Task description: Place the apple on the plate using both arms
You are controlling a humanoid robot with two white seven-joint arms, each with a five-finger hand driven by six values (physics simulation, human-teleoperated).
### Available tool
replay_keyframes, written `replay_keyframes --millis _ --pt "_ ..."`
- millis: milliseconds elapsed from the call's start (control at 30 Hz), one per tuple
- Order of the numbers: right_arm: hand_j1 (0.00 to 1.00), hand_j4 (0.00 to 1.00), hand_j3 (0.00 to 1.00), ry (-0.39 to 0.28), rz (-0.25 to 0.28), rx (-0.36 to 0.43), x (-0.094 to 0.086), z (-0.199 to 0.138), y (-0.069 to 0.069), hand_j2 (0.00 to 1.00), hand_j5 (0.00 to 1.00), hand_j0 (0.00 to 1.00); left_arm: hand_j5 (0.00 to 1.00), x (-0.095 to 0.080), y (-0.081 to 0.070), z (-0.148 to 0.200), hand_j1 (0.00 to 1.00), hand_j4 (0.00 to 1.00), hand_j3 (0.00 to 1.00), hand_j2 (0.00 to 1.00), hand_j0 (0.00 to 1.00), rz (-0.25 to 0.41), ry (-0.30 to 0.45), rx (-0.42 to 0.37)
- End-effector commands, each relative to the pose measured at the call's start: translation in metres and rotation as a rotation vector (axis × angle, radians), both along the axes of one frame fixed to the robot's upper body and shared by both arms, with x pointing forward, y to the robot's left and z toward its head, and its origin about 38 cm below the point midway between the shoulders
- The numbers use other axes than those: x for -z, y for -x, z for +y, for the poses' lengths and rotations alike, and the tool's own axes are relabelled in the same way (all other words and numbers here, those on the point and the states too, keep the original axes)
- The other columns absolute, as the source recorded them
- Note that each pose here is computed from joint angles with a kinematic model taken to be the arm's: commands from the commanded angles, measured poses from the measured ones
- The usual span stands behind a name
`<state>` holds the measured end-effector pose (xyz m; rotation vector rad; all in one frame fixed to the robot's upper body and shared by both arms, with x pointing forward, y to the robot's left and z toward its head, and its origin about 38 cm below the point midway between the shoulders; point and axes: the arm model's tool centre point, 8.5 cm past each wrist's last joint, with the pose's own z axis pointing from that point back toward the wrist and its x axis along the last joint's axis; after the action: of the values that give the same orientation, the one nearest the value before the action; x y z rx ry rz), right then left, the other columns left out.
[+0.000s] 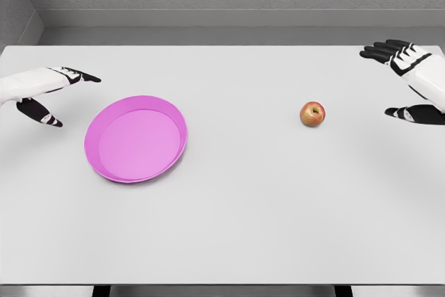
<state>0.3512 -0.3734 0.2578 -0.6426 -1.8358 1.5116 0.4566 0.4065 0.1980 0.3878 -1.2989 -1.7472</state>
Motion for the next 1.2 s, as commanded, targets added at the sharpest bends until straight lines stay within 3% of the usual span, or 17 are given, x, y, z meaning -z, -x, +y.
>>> replay_keyframes --millis 0,167,200,233,300,367,533,667,767,967,1167 --pt "1.0 1.0 1.0 -0.001 -0.003 -0.008 -0.001 0.0 0.0 1.0 1.0 1.0 1.0 0.0 0.0 0.001 1.0 1.0 1.0 1.0 1.0 0.0 0.004 -0.005" --pt "1.0 1.0 1.0 0.001 0.017 -0.01 0.005 0.004 -0.001 1.0 1.0 1.0 1.0 -0.001 0.0 0.001 1.0 1.0 1.0 1.0 1.0 -0.001 0.002 -0.003" --pt "1.0 1.0 1.0 0.026 0.052 -0.007 0.011 0.007 -0.003 1.0 1.0 1.0 1.0 0.0 0.0 0.001 1.0 1.0 1.0 1.0 1.0 0.0 0.002 -0.005" --pt "1.0 1.0 1.0 0.093 0.136 0.024 0.024 0.01 -0.007 1.0 1.0 1.0 1.0 0.0 0.0 0.001 1.0 1.0 1.0 1.0 1.0 0.0 0.002 -0.005" --pt "1.0 1.0 1.0 0.144 0.226 0.058 0.04 0.018 -0.014 1.0 1.0 1.0 1.0 0.0 0.0 0.001 1.0 1.0 1.0 1.0 1.0 0.0 0.002 -0.005" --pt "1.0 1.0 1.0 0.193 0.305 0.008 0.052 0.036 -0.018 1.0 1.0 1.0 1.0 -0.002 -0.001 0.001 1.0 1.0 1.0 1.0 1.0 -0.003 0.002 -0.004" --pt "1.0 1.0 1.0 0.246 0.404 0.037 0.076 0.064 -0.03 1.0 1.0 1.0 1.0 -0.001 -0.001 0.002 1.0 1.0 1.0 1.0 1.0 -0.002 0.002 -0.007" --pt "1.0 1.0 1.0 0.282 0.46 0.136 0.081 0.068 -0.04 1.0 1.0 1.0 1.0 -0.003 -0.003 0.0 1.0 1.0 1.0 1.0 1.0 -0.006 0.008 -0.007" --pt "1.0 1.0 1.0 0.292 0.497 0.167 0.082 0.075 -0.047 1.0 1.0 1.0 1.0 -0.002 -0.003 0.0 1.0 1.0 1.0 1.0 1.0 -0.005 0.008 -0.008" --pt "1.0 1.0 1.0 0.304 0.475 0.196 0.062 0.091 -0.074 1.0 1.0 1.0 1.0 -0.003 -0.006 -0.004 1.0 1.0 1.0 1.0 1.0 -0.011 -0.004 -0.001" --pt "1.0 1.0 1.0 0.337 0.514 0.247 0.07 0.102 -0.097 1.0 1.0 1.0 1.0 -0.003 -0.007 -0.002 1.0 1.0 1.0 1.0 1.0 -0.011 -0.005 -0.006"
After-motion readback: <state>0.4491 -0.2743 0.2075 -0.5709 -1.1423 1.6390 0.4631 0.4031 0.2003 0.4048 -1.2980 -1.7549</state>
